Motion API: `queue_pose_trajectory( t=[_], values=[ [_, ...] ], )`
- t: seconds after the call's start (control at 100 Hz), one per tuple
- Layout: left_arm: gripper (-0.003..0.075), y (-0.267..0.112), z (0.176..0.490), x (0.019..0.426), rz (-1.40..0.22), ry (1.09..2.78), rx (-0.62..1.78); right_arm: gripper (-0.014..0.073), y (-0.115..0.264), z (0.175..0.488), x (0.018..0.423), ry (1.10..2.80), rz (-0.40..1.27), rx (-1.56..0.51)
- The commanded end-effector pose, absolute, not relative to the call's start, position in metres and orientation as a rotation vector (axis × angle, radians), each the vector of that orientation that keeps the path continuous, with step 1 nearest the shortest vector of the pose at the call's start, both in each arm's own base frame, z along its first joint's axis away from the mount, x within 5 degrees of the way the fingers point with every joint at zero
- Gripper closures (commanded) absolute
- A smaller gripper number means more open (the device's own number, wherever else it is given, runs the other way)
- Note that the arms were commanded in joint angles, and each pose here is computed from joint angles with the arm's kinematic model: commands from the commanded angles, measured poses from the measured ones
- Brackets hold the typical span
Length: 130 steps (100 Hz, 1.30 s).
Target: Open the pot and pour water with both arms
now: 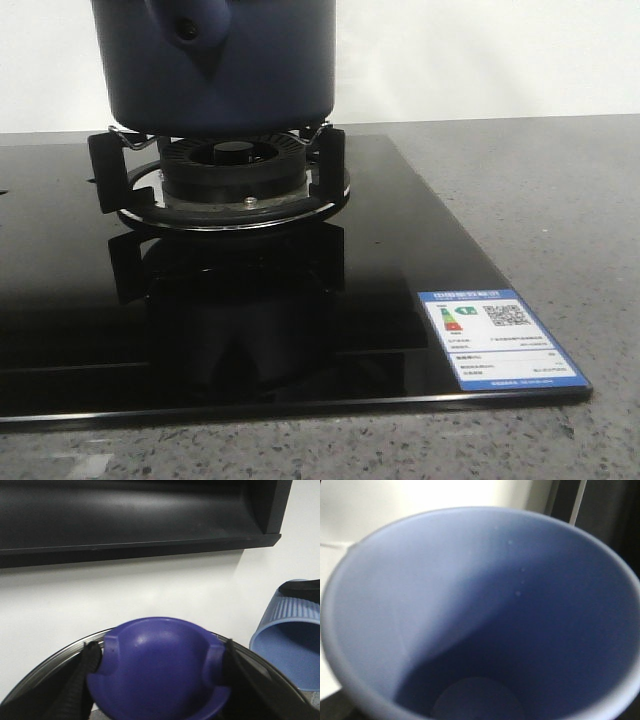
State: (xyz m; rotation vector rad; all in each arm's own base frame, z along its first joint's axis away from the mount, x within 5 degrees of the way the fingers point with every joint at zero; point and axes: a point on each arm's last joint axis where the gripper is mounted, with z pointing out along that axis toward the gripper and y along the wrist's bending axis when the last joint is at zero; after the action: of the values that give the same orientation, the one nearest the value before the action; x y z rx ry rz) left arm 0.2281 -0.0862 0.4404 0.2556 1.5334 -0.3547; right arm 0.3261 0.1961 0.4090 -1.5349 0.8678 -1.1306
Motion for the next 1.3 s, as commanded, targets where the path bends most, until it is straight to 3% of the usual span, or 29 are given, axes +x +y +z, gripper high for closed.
queue_pose_trajectory(
  t=[0.0, 0.32, 0.46, 0.79, 1.03, 1.29],
  values=[
    [0.0334, -0.077, 0.469, 0.218, -0.336, 1.387, 0.187, 0.027, 0.189, 0.439, 0.315, 0.809, -1.175, -1.463],
    [0.0334, -0.077, 0.469, 0.218, -0.336, 1.387, 0.187, 0.027, 0.189, 0.439, 0.315, 0.822, -1.16, -1.452],
    [0.0334, -0.077, 0.469, 0.218, -0.336, 1.387, 0.187, 0.027, 0.188, 0.439, 0.315, 0.922, -1.068, -1.367],
    [0.0334, -0.077, 0.469, 0.218, -0.336, 1.387, 0.187, 0.027, 0.164, 0.443, 0.317, 1.38, -0.645, -0.793],
    [0.0334, -0.077, 0.469, 0.218, -0.336, 1.387, 0.187, 0.027, 0.128, 0.456, 0.313, 1.44, -0.302, -0.515],
    [0.0334, -0.077, 0.469, 0.218, -0.335, 1.386, 0.186, 0.027, 0.066, 0.438, 0.309, 1.47, -0.035, -0.452]
  ],
)
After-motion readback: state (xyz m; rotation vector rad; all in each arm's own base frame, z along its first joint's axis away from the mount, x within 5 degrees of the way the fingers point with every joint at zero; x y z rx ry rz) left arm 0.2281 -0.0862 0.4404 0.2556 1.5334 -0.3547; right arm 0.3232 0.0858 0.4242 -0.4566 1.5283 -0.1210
